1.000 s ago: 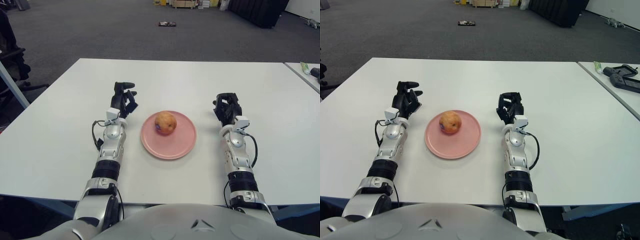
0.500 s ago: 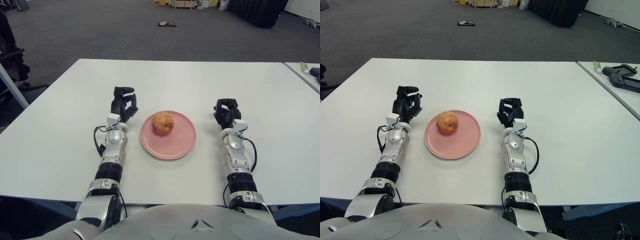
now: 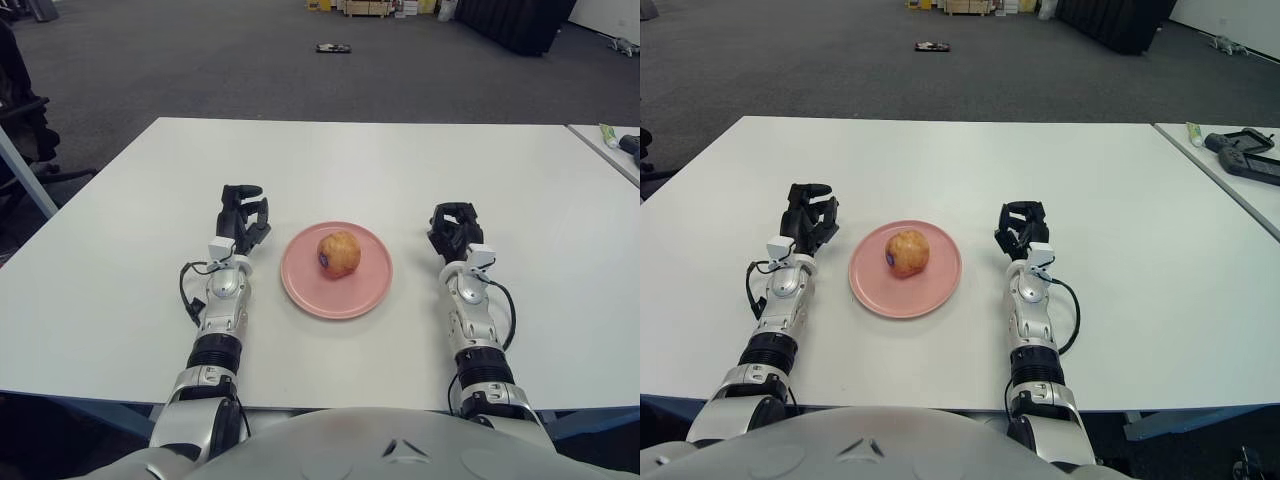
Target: Put the apple into the plate.
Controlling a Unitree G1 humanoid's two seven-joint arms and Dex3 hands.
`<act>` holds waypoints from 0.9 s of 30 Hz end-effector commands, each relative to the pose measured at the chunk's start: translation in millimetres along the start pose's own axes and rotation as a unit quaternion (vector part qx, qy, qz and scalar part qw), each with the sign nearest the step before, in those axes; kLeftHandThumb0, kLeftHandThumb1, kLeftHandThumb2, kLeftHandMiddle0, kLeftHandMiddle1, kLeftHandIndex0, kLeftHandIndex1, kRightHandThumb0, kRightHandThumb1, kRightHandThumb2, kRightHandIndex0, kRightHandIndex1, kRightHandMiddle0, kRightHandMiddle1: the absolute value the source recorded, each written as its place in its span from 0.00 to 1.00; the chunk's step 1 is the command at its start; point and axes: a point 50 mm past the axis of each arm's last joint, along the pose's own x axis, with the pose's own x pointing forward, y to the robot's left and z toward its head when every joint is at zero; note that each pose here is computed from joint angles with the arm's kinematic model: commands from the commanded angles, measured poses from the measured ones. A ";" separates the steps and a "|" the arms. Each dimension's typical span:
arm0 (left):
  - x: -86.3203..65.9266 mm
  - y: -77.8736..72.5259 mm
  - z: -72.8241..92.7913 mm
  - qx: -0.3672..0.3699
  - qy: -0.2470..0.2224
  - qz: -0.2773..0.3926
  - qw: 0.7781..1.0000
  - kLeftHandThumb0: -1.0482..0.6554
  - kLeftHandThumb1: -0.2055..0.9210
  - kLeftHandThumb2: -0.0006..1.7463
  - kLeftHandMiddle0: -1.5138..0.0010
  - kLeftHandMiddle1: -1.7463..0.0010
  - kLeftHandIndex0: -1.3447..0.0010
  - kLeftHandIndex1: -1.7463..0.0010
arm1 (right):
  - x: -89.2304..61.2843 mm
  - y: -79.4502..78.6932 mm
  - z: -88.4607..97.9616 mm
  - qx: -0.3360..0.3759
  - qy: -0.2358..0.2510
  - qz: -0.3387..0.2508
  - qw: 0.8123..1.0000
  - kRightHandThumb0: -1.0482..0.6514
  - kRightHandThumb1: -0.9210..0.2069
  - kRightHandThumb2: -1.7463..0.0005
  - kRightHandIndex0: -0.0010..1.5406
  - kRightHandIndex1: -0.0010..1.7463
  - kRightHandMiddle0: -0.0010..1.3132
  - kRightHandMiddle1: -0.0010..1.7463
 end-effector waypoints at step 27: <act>-14.9 8.0 -7.9 0.030 0.036 -0.018 0.999 0.41 1.00 0.30 0.73 0.12 0.85 0.00 | -6.7 -7.4 -6.1 0.005 -0.001 0.001 1.000 0.41 0.02 0.68 0.27 0.83 0.16 1.00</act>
